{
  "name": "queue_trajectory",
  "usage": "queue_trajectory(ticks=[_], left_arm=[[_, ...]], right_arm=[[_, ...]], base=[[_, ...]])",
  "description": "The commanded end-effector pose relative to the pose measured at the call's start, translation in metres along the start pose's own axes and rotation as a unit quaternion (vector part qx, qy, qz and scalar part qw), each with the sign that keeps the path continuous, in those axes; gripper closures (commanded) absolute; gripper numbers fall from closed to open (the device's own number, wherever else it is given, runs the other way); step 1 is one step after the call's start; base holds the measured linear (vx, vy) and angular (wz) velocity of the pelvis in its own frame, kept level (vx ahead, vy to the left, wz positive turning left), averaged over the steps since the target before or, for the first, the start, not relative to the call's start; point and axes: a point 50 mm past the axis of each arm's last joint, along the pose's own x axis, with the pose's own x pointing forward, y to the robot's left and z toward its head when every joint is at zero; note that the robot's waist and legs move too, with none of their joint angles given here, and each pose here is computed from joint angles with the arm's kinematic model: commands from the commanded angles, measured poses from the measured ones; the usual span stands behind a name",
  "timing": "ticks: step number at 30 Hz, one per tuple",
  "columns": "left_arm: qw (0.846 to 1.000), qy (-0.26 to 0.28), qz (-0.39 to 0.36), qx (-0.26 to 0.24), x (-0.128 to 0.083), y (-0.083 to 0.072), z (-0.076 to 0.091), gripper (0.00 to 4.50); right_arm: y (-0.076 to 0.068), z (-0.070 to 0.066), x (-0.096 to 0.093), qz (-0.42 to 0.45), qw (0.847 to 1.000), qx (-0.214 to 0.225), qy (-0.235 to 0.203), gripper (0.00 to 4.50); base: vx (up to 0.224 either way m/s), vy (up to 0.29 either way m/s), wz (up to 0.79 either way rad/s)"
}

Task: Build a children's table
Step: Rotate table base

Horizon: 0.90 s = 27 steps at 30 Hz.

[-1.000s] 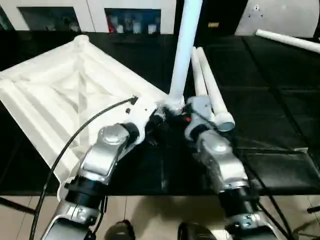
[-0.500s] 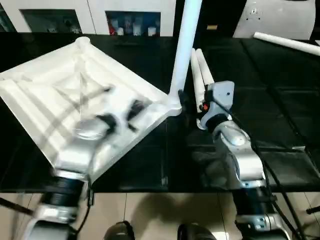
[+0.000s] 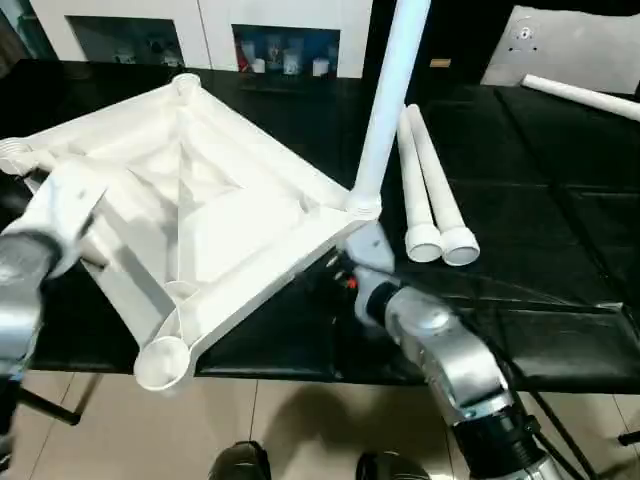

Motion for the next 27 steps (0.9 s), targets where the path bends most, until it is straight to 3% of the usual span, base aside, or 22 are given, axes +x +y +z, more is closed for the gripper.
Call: queue_trajectory(ticks=[1,9,12,15,16,19,22,23,25,27], left_arm=[[0.999,0.010,-0.033,0.008,0.000,-0.011,-0.003,4.46],[0.988,0.031,-0.150,-0.003,0.001,-0.046,-0.013,4.46],[0.969,0.042,-0.242,-0.006,-0.007,-0.068,-0.014,4.46],[0.931,0.034,-0.363,-0.001,-0.024,-0.097,-0.008,4.46],[0.926,0.029,-0.377,-0.004,-0.026,-0.100,-0.005,4.46],[0.884,-0.020,-0.467,-0.010,-0.040,-0.115,0.010,4.46],[0.862,-0.045,-0.504,-0.015,-0.048,-0.123,0.019,4.46],[0.848,-0.064,-0.526,-0.023,-0.053,-0.130,0.027,4.46],[0.839,-0.086,-0.536,-0.029,-0.053,-0.136,0.036,4.46],[0.841,-0.099,-0.531,-0.035,-0.050,-0.139,0.042,4.46]], right_arm=[[-0.002,-0.003,-0.001,-0.008,1.000,-0.003,0.015,0.00],[-0.006,-0.007,0.015,-0.017,1.000,0.001,0.024,0.00],[-0.009,-0.006,0.023,-0.021,0.999,0.003,0.025,0.00],[-0.014,-0.003,0.033,-0.032,0.999,0.001,0.017,0.00],[-0.014,-0.001,0.034,-0.034,0.999,0.001,0.014,0.00],[-0.017,0.005,0.038,-0.034,0.999,0.006,0.002,0.00],[-0.019,0.008,0.040,-0.035,0.999,0.002,-0.002,0.00],[-0.021,0.010,0.042,-0.036,0.999,-0.001,-0.004,0.00],[-0.023,0.011,0.044,-0.038,0.999,-0.004,-0.005,0.00],[-0.025,0.013,0.045,-0.041,0.999,-0.005,-0.008,0.00]], base=[[0.000,0.000,0.00],[0.000,0.000,0.00],[0.000,0.000,0.00],[0.000,0.000,0.00],[0.000,0.000,0.00],[0.000,0.000,0.00],[0.000,0.000,0.00],[0.000,0.000,0.00],[0.000,0.000,0.00],[0.000,0.000,0.00]])
